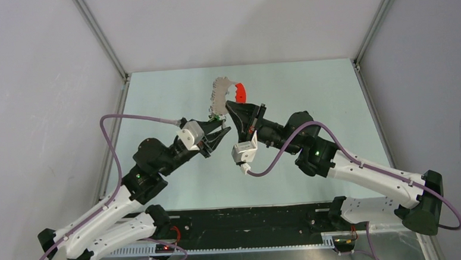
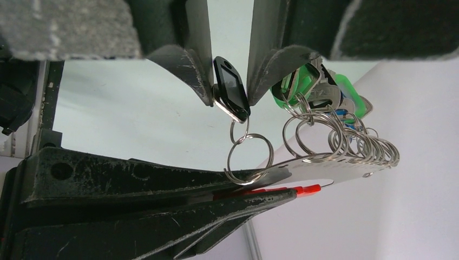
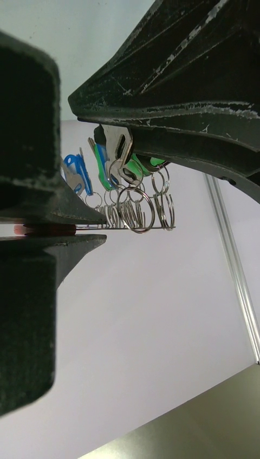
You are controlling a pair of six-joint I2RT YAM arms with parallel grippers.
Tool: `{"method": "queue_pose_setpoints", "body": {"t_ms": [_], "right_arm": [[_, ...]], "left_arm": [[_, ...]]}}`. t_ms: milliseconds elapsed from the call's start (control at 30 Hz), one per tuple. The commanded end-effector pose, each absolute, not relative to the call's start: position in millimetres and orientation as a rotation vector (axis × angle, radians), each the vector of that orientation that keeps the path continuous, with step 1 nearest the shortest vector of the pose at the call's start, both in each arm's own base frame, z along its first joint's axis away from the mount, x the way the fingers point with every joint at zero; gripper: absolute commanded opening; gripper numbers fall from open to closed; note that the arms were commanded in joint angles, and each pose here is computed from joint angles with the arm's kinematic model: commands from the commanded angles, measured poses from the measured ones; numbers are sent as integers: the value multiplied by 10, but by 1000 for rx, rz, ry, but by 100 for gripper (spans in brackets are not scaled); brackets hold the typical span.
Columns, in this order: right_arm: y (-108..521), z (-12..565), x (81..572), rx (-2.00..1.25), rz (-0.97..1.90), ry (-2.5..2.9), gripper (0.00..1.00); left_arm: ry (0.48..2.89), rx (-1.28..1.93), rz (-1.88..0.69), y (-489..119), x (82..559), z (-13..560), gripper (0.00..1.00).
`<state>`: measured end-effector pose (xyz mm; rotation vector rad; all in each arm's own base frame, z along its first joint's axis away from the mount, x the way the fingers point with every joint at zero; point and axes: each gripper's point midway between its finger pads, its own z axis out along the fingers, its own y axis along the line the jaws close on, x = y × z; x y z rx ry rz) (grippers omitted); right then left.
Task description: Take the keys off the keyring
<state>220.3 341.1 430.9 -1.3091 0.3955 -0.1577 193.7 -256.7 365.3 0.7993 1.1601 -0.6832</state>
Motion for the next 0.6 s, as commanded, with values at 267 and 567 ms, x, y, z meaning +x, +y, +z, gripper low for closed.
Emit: {"method": "queue_pose_setpoints", "body": {"t_ms": [267, 567], "right_arm": [[3251, 4897, 2082, -1164, -188, 318, 0], [3170, 4568, 2429, -1186, -206, 569, 5]], "left_arm": [[1088, 764, -681, -2527, 1924, 3968, 2], [1291, 772, -632, -2391, 1972, 3709, 0]]}}
